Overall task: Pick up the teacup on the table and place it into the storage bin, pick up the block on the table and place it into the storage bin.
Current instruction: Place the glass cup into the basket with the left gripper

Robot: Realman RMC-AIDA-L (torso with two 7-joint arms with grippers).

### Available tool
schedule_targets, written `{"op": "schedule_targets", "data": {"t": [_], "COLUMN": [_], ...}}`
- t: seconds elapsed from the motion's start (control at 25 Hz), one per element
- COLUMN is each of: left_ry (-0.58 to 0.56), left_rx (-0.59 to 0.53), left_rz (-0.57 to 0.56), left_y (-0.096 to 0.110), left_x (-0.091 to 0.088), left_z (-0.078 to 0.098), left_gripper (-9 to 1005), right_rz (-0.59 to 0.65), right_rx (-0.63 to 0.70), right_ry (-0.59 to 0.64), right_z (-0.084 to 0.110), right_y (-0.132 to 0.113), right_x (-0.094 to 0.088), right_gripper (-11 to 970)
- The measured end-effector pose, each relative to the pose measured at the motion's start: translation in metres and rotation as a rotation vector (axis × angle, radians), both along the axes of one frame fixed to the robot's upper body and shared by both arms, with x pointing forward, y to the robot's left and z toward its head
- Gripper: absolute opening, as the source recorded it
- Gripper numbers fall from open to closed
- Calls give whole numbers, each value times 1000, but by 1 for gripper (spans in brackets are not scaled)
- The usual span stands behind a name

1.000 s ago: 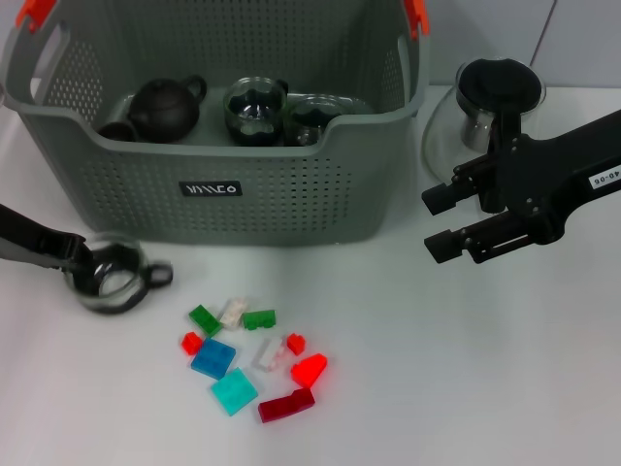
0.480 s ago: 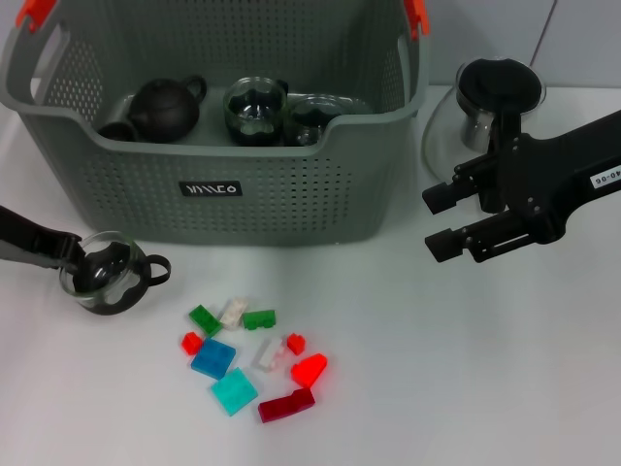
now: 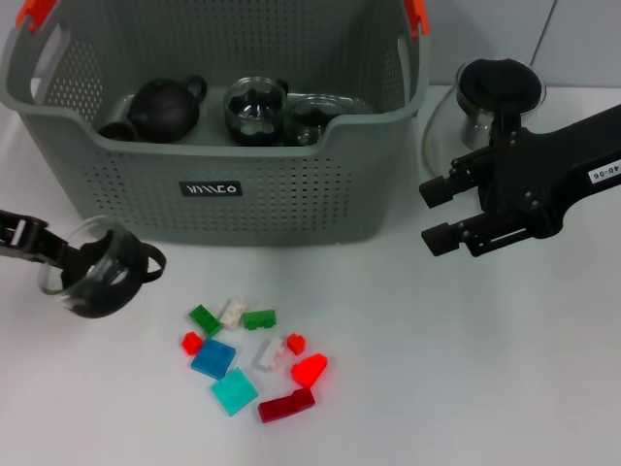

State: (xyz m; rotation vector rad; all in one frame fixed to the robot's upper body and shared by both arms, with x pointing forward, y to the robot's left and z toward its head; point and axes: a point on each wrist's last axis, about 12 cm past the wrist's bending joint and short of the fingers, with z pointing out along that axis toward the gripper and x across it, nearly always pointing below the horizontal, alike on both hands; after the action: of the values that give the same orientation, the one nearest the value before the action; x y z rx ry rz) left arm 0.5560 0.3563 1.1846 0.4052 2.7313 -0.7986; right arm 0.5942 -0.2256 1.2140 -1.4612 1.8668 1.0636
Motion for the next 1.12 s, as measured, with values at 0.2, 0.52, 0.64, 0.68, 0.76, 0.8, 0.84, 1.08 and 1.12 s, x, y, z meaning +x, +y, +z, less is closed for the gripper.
{"op": "schedule_targets", "data": {"t": [0.2, 0.52, 0.64, 0.68, 0.76, 0.8, 0.84, 1.08, 1.12], "left_ry": [-75, -332, -398, -413, -441, -448, -455, -461, -468], "left_rx": [-121, -428, -465, -467, -459, -454, -441, -359, -326], "left_rz": [2, -51, -68, -66, -39, -30, -15, 23, 39], "left_y": [14, 17, 8, 5, -3, -6, -10, -39, -45], "left_x": [-12, -4, 10, 17, 34, 41, 51, 93, 101], "left_z": [19, 58, 71, 74, 75, 76, 74, 62, 58], "left_gripper": [36, 35, 35, 35, 35, 35, 35, 35, 35], "right_rz": [-5, 0, 2, 2, -1, -2, -4, -12, -14], "right_rx": [43, 65, 66, 66, 68, 68, 69, 68, 68], "right_ry": [-19, -7, 1, 1, 8, 12, 15, 21, 22], "right_z": [2, 1, 1, 1, 0, 0, -1, -3, -3], "right_y": [-1, -2, -2, -2, -3, -4, -5, -7, -7], "right_x": [1, -2, -3, -3, -3, -3, -3, -4, -3], "right_gripper": [675, 674, 674, 674, 674, 674, 674, 674, 675]}}
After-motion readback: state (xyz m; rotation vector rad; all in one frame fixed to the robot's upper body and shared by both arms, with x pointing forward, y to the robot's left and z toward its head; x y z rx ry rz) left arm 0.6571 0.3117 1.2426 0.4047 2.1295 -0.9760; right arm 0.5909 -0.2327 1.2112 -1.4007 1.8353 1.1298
